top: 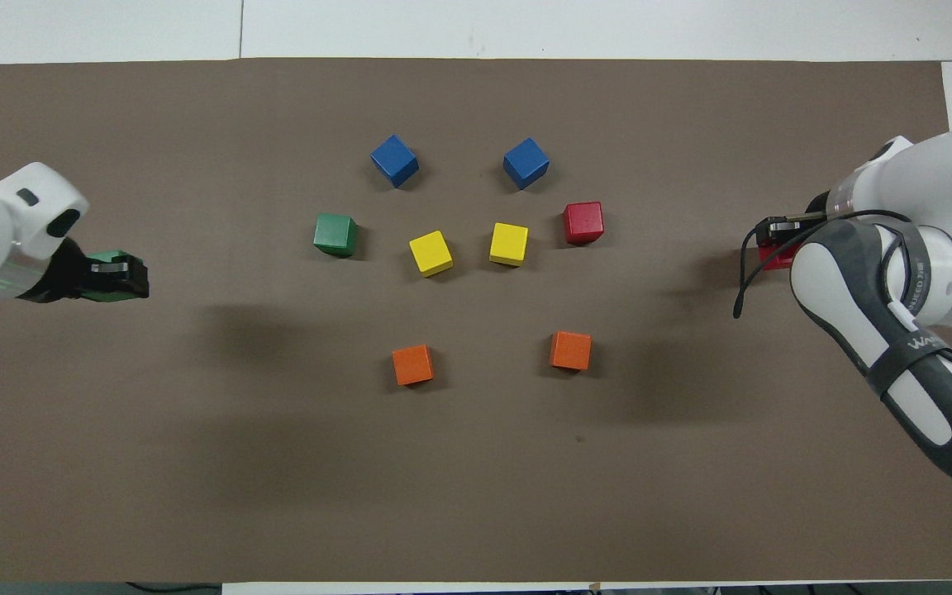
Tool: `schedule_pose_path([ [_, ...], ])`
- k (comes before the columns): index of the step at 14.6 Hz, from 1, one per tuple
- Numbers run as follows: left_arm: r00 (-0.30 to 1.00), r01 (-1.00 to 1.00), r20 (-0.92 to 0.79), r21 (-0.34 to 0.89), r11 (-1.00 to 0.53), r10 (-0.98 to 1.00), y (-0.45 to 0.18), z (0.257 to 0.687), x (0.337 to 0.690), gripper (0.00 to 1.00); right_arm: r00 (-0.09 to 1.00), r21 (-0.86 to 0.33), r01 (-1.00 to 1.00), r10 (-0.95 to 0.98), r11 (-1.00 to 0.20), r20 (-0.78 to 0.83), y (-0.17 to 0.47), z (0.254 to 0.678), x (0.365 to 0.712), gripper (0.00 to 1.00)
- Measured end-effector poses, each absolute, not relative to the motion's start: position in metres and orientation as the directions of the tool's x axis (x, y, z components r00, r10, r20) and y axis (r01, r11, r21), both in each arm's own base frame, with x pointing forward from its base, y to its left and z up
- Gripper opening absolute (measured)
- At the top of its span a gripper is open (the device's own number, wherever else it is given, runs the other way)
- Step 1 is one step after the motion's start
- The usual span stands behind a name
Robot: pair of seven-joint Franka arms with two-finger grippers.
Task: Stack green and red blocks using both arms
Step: 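Carry the green cube outward with the left gripper while the right carries red, then lower the green cube and open the left gripper while the right lowers red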
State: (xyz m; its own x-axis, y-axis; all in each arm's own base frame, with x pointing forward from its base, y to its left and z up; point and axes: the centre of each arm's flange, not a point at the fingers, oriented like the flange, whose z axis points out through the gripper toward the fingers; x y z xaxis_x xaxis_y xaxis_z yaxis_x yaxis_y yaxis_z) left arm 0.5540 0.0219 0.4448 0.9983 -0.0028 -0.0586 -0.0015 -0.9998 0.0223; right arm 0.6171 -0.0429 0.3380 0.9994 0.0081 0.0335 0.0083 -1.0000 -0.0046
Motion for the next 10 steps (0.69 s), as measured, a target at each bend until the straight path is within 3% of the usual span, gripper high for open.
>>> schedule_pose_path([
  [4, 0.998, -0.066, -0.011, 0.022, -0.998, -0.067, 0.105, 0.401, 0.534, 0.55, 1.0, -0.005, 0.011, 0.01, -1.0, 0.026, -0.043, 0.332, 0.615, 0.56],
  [10, 0.994, -0.103, 0.04, 0.003, -0.995, -0.103, 0.104, 0.332, 0.505, 0.55, 0.999, -0.007, 0.012, 0.012, -1.0, 0.043, -0.044, 0.318, 0.618, 0.56],
])
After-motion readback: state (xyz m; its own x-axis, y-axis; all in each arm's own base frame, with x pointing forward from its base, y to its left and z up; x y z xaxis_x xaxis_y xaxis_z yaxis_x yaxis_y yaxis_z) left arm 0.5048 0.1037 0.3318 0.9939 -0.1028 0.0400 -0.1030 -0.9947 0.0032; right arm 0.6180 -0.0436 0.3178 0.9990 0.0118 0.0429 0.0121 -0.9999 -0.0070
